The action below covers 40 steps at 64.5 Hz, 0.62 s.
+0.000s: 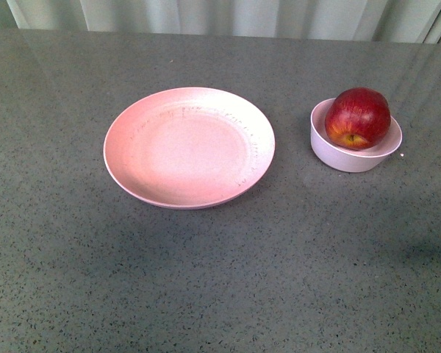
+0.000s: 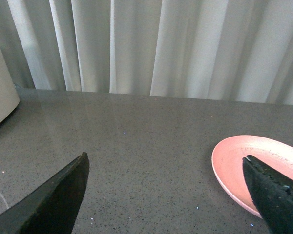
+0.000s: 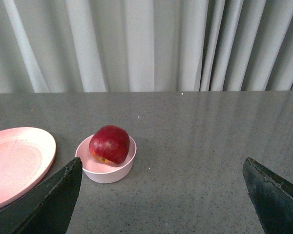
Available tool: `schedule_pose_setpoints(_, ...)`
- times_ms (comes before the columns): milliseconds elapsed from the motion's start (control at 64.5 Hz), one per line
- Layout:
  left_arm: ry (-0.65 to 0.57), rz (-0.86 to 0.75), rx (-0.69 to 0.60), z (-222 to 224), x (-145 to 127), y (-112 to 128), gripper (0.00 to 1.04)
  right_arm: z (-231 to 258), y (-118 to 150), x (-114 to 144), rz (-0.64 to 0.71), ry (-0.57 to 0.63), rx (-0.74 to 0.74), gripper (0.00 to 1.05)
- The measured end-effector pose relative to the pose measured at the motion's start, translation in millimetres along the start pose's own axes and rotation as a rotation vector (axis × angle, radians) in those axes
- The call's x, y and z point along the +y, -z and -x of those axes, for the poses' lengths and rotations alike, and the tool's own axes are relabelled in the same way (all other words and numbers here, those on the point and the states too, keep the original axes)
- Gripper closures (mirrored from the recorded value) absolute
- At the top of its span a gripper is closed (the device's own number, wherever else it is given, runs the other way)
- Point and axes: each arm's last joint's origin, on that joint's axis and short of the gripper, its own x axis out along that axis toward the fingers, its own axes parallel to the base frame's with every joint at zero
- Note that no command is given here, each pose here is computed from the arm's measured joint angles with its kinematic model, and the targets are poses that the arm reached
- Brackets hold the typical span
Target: Move apple from plate to bowl
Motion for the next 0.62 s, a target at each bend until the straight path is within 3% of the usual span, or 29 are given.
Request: schedule_pose_setpoints(620, 0.0, 0.0, 0.0, 0.0, 0.0, 0.0, 0.09, 0.0, 0.0, 0.0, 0.0, 0.0, 0.0, 0.09)
